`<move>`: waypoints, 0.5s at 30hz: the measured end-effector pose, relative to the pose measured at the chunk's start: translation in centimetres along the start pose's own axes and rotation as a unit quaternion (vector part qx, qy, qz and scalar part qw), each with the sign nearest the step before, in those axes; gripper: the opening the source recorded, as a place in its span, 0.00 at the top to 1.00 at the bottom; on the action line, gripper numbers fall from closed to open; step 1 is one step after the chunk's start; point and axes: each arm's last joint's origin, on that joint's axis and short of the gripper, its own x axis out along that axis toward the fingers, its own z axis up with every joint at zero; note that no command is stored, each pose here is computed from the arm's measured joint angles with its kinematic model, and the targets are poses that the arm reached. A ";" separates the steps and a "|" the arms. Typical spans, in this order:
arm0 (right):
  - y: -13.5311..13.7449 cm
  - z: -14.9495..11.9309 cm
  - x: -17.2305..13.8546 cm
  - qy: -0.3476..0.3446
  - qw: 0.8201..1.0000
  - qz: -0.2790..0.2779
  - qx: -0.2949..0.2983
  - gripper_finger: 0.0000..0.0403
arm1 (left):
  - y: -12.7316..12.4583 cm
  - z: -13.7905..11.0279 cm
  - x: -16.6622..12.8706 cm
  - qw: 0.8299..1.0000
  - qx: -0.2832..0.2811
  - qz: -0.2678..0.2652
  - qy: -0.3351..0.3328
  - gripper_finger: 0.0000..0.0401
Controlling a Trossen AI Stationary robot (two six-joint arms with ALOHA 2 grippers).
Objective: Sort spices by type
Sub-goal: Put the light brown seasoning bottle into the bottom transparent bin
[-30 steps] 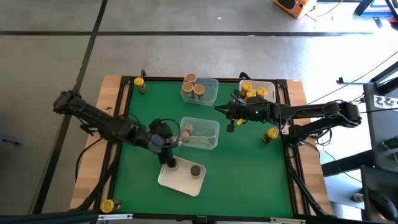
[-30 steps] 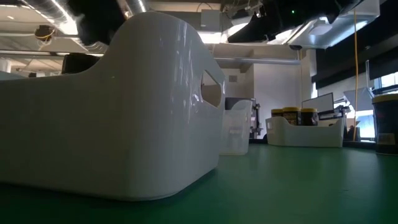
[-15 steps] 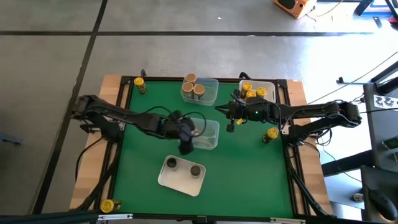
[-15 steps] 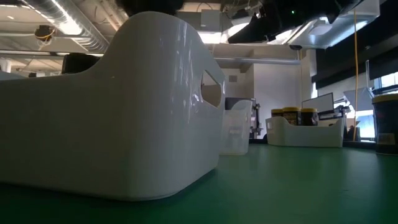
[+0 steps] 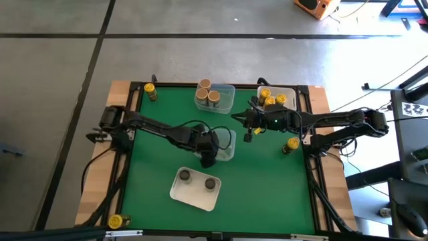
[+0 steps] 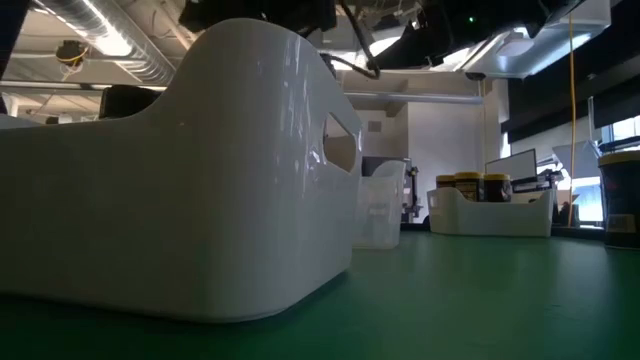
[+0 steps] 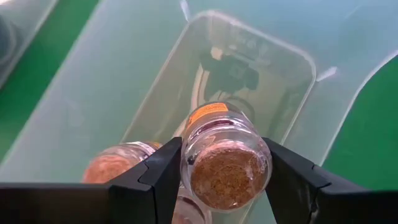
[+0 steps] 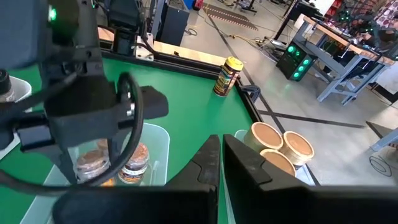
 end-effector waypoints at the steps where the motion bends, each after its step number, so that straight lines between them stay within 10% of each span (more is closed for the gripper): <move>1: 0.0 0.0 0.0 0.000 1.000 0.000 0.000 0.95 | -0.1 -0.1 0.3 1.000 0.001 0.001 0.004 0.52; 15: 0.0 0.0 0.0 0.000 1.000 0.000 -0.001 0.95 | -0.3 -0.3 1.3 1.000 -0.012 0.005 0.010 0.44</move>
